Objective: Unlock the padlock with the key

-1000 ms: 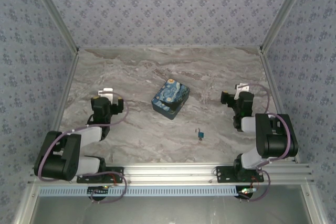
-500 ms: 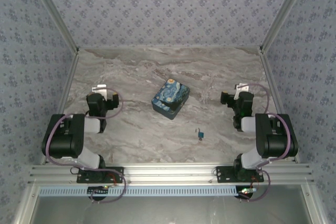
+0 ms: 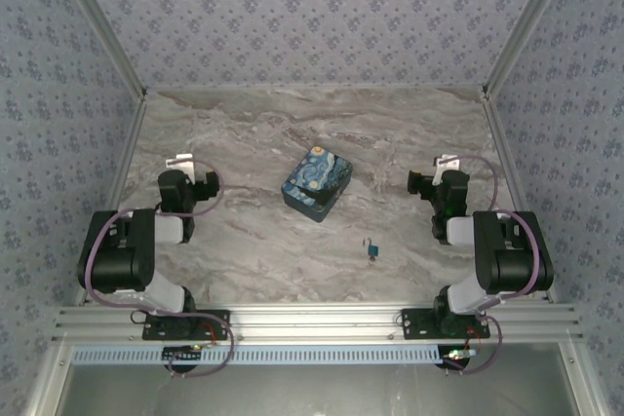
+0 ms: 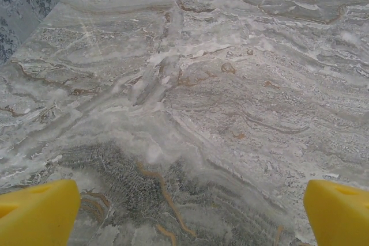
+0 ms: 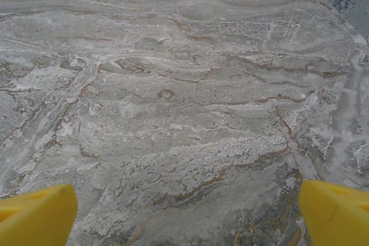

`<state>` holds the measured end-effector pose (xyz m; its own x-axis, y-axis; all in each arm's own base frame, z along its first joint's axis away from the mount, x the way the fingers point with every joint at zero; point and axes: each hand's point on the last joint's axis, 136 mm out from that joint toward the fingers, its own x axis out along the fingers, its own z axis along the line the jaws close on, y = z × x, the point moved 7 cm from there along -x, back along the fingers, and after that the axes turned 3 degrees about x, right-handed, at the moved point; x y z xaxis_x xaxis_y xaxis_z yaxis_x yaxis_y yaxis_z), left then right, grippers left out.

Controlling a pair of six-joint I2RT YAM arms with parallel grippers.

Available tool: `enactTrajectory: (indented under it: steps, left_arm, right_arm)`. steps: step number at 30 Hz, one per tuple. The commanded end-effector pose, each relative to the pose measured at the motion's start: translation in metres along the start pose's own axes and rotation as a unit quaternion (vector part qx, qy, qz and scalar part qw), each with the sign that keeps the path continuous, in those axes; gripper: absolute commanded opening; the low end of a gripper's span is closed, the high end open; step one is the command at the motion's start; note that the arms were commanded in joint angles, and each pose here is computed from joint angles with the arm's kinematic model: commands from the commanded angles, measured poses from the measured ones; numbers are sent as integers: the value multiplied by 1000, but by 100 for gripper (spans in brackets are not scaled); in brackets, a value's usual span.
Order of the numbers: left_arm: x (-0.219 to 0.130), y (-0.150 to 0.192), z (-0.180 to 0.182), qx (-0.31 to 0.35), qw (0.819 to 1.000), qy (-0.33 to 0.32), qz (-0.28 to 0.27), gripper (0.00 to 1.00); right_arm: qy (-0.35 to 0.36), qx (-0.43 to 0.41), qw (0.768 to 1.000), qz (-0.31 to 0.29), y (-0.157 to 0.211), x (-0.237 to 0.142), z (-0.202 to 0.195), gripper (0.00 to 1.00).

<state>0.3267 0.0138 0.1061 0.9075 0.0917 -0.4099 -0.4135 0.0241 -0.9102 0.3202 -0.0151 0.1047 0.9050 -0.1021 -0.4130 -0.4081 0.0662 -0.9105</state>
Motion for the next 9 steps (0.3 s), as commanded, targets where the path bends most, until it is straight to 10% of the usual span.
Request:
enactTrajectory:
  steps: [1, 9]
  left_arm:
    - [1, -11, -2, -5, 1000, 6, -17, 99]
    - [1, -11, -2, -5, 1000, 5, -17, 99]
  right_arm:
    - [7, -10, 1000, -9, -7, 2, 0, 100]
    - [7, -10, 1000, -9, -8, 2, -1, 100]
